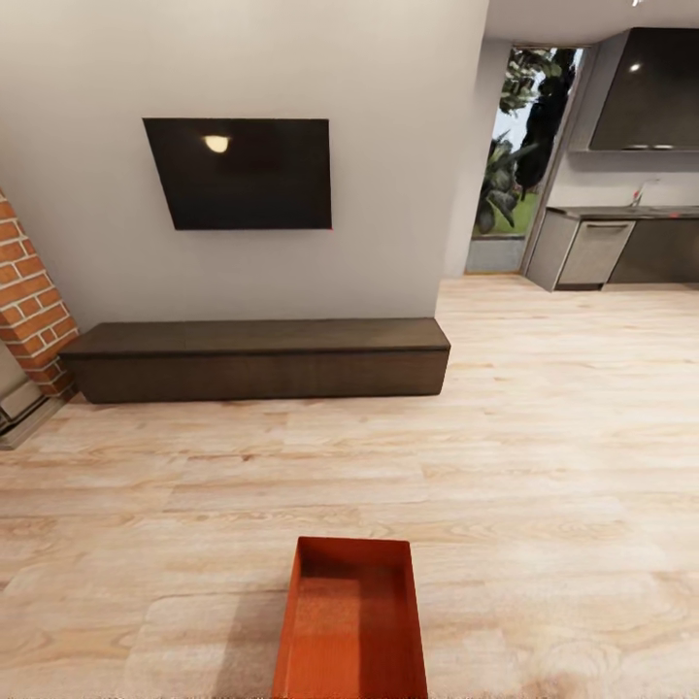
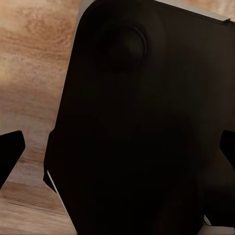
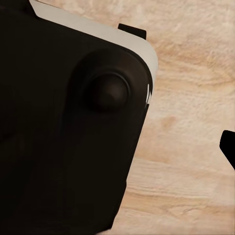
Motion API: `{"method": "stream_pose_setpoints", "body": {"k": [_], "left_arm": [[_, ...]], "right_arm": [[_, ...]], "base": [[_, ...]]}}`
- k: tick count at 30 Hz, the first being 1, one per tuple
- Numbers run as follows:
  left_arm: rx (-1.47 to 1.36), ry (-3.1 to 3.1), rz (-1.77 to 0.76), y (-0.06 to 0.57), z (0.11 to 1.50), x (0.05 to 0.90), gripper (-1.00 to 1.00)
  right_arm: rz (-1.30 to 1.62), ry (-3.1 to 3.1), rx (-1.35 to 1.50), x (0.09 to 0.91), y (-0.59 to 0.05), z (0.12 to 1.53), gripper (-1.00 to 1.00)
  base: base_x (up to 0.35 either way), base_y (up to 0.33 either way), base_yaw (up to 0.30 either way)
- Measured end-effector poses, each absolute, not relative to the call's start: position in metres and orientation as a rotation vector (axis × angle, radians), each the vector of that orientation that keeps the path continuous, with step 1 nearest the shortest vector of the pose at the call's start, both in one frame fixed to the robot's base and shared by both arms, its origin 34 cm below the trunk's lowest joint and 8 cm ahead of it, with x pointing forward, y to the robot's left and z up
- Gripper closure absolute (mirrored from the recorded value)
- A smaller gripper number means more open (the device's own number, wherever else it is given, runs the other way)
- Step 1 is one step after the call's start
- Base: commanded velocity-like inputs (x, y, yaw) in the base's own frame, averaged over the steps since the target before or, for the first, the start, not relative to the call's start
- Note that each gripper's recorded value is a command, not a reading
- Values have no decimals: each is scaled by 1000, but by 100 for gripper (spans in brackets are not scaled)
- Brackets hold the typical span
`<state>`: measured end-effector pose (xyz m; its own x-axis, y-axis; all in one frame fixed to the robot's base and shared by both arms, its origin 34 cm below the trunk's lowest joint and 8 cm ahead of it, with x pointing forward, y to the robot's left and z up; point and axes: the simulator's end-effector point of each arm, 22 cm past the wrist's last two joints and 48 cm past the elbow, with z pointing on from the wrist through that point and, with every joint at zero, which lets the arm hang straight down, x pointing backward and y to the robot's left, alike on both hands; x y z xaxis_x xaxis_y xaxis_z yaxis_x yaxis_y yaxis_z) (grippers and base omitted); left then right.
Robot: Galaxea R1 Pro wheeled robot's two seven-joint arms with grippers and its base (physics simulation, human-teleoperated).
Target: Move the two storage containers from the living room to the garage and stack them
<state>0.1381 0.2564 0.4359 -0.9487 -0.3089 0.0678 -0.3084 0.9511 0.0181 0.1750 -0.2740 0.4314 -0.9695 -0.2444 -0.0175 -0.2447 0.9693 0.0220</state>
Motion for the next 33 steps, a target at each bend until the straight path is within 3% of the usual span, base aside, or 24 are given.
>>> {"method": "stream_pose_setpoints", "body": {"k": [33], "left_arm": [[473, -2982, -24, 256, 437, 117, -100]], "right_arm": [[48, 3157, -386, 154, -274, 430, -100]], "base": [[0, 0, 0]]}}
